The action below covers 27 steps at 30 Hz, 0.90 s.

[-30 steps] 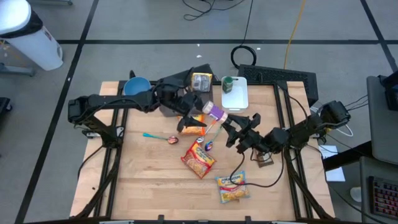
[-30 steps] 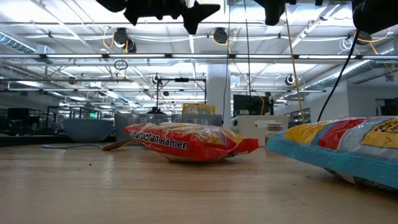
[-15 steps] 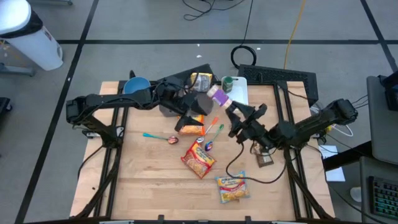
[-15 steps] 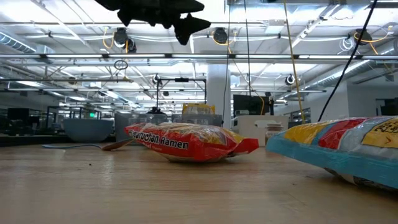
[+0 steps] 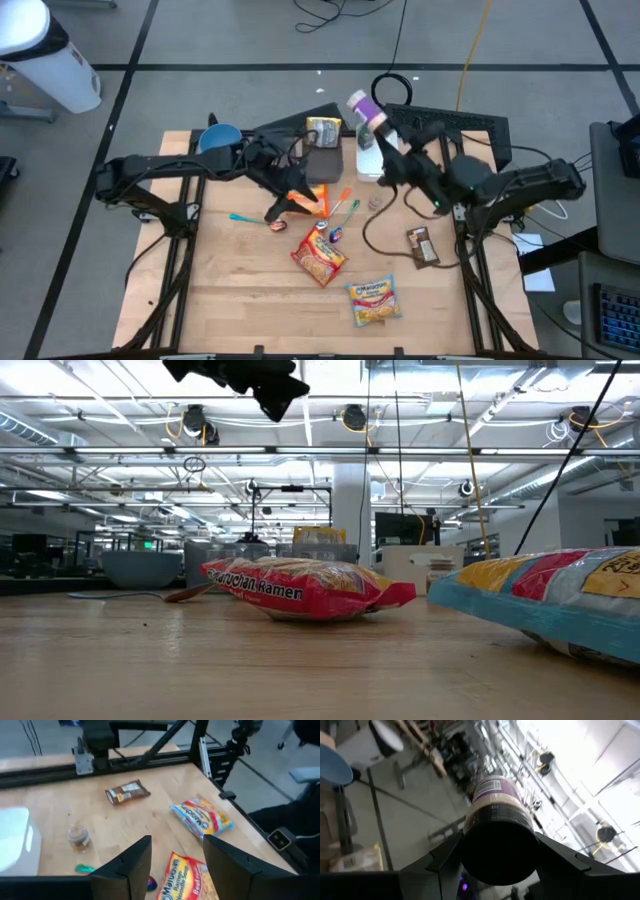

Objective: Pick & Place Food Item
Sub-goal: Put the purple seasoning bottle into the white bin

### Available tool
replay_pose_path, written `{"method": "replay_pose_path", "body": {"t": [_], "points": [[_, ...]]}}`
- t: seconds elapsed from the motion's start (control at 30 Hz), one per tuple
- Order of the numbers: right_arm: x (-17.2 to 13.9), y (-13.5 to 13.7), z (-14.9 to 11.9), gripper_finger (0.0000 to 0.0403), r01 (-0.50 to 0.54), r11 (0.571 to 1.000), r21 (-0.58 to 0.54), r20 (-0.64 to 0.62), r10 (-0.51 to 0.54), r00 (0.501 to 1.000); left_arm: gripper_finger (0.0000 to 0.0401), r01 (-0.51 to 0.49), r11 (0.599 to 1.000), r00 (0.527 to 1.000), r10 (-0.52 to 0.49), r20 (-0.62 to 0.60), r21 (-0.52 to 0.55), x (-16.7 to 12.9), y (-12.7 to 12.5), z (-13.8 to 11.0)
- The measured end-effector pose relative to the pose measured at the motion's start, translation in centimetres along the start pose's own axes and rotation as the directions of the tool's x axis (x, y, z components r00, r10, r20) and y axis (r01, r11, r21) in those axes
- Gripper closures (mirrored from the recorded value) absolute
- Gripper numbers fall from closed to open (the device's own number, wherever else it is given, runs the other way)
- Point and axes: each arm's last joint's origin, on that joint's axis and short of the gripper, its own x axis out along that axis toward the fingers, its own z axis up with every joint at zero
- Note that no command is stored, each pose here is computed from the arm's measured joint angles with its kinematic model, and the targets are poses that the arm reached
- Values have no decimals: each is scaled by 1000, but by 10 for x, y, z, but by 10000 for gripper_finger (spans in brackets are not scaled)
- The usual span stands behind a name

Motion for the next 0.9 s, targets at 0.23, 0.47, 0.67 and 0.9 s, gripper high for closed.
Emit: {"method": "replay_pose_path", "body": {"t": [0.23, 0.47, 0.67, 0.9], "points": [[24, -6, -11, 203, -71, 997, 34, -45, 73, 996, 240, -19, 999, 999, 21, -49, 27, 0, -14, 1], [47, 1, -40, 203, -194, 965, 174, -96, 213, 972, 248, -3, 1000, 997, 4, -74, 16, -12, -27, 3], [77, 9, -75, 203, -259, 923, 285, -214, 325, 921, 241, -10, 1000, 997, 11, -72, 23, -13, -36, 6], [109, 24, -127, 203, -344, 839, 422, -371, 506, 779, 249, -25, 999, 997, 28, -77, 47, -11, -45, 9]]}}
